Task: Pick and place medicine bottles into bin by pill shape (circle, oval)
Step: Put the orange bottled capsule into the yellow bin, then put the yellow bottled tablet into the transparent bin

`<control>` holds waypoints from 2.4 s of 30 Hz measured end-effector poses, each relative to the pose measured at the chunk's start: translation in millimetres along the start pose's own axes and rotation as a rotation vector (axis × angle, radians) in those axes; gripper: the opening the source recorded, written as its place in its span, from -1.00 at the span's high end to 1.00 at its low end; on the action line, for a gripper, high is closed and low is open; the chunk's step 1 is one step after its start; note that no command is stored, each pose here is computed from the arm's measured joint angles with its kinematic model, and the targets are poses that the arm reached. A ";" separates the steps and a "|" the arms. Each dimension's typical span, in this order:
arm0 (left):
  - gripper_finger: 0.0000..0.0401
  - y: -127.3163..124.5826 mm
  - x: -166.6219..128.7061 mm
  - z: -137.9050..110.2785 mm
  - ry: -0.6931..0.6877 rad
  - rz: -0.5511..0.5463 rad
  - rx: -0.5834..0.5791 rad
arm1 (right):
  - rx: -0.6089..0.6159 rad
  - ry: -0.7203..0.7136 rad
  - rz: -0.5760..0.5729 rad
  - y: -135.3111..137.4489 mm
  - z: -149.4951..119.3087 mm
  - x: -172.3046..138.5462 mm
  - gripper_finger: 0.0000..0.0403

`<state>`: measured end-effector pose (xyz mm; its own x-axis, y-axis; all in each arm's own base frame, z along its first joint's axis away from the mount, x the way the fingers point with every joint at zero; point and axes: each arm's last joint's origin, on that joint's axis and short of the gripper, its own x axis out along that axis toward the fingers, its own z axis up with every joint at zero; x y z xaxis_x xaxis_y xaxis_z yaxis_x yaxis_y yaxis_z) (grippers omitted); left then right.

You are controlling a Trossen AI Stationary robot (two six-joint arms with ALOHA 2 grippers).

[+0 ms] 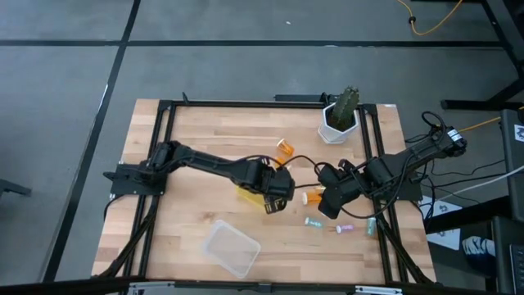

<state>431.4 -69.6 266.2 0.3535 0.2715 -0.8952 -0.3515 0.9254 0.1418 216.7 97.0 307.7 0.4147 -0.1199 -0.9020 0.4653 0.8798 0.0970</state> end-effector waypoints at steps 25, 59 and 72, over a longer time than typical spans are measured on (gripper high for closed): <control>-0.06 -11.7 -58.9 -43.1 0.141 0.045 0.007 | -0.006 0.001 -0.002 0.0 -0.1 0.2 -0.02; -0.06 102.5 -205.5 -176.1 -0.404 0.080 0.134 | 0.005 -0.060 0.019 3.6 4.0 -0.1 -0.02; -0.06 116.9 -102.3 -175.2 -0.654 -0.110 0.355 | -0.055 -0.264 -0.118 0.0 14.5 -0.4 -0.02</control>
<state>202.4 -35.6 300.4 0.8521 0.1721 -0.4943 -0.0232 0.9558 0.2930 227.8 90.4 314.1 0.5527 -0.3325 -0.7642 0.4828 0.8752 -0.0316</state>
